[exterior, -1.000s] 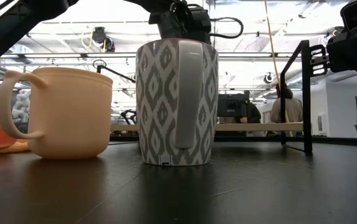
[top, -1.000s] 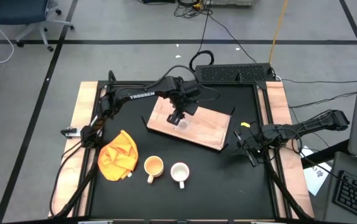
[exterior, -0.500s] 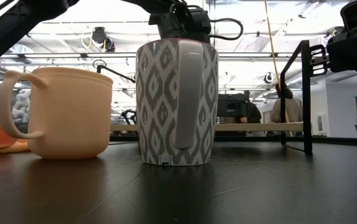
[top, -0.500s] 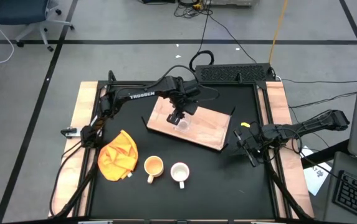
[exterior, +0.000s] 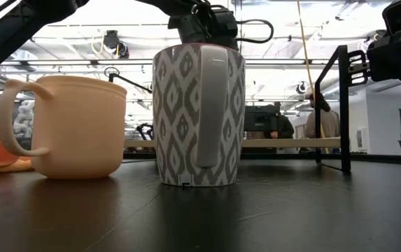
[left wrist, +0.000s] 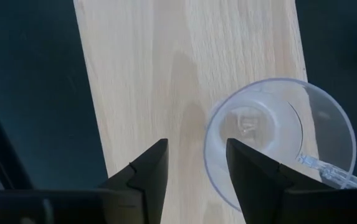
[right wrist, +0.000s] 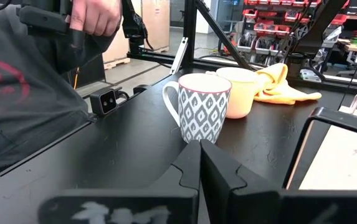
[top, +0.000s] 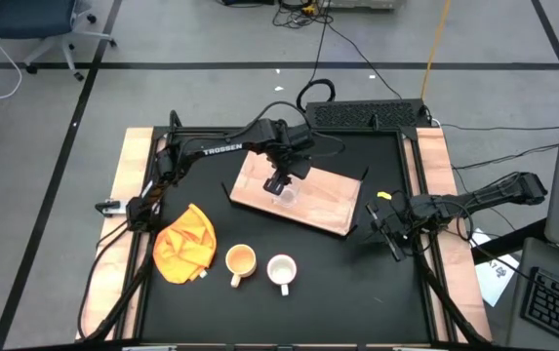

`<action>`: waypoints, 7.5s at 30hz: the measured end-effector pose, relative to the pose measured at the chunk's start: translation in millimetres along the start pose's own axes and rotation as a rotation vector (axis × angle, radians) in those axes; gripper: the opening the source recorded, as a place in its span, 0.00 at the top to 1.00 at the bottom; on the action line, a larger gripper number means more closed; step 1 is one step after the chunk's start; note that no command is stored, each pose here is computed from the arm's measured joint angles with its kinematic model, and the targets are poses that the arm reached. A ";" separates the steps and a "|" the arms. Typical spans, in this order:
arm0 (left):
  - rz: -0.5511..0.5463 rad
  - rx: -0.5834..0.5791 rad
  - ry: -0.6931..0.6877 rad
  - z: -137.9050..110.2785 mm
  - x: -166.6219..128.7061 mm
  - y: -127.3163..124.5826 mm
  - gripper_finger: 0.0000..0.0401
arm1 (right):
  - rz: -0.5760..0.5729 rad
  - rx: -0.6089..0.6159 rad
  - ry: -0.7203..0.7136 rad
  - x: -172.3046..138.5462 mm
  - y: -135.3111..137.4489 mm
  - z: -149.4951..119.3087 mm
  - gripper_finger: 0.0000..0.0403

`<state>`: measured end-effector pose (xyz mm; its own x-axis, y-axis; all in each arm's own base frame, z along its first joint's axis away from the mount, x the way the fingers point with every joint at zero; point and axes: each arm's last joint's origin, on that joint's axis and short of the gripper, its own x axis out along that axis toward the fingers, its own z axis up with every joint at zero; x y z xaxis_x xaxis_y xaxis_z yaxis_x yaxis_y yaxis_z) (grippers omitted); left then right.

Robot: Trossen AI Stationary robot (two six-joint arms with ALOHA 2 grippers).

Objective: Stack small to large cups/mugs on shelf
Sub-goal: Put the transparent mug on the shelf

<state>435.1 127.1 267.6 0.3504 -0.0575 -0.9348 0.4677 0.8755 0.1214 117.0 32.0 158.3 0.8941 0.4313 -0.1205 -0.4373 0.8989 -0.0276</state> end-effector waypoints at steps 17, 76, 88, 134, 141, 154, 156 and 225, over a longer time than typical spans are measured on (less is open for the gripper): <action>-0.024 -0.017 -0.013 0.0 0.1 -1.0 0.59 | 0.000 -0.004 0.000 0.0 0.0 0.0 1.00; 0.018 -0.153 -0.007 -5.7 -10.8 6.5 1.00 | -0.001 -0.012 -0.016 0.0 -0.1 1.6 1.00; 0.035 -0.471 -0.061 -15.5 -25.4 23.4 1.00 | -0.001 -0.011 -0.015 0.0 -0.1 1.5 1.00; 0.052 -0.495 -0.016 -26.4 -65.9 7.8 1.00 | -0.001 0.007 -0.015 0.0 -0.1 1.5 1.00; 0.059 -0.485 -0.008 -26.6 -73.9 2.7 1.00 | -0.001 0.007 -0.014 0.0 -0.1 1.3 1.00; 0.057 -0.521 0.027 -38.8 -90.1 0.5 1.00 | -0.001 0.008 -0.014 0.1 -0.1 1.3 1.00; 0.058 -0.531 0.028 -40.6 -89.6 1.3 1.00 | -0.001 0.008 -0.013 0.1 -0.1 1.3 1.00; 0.048 -0.455 -0.036 -97.0 -48.9 -30.3 1.00 | -0.003 -0.005 -0.050 0.0 -0.3 4.9 1.00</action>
<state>325.1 150.0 277.3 0.3942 -0.0216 -0.9188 0.0494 0.9988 -0.0023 117.6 32.2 163.2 0.8990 0.4321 -0.0707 -0.4351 0.8998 -0.0327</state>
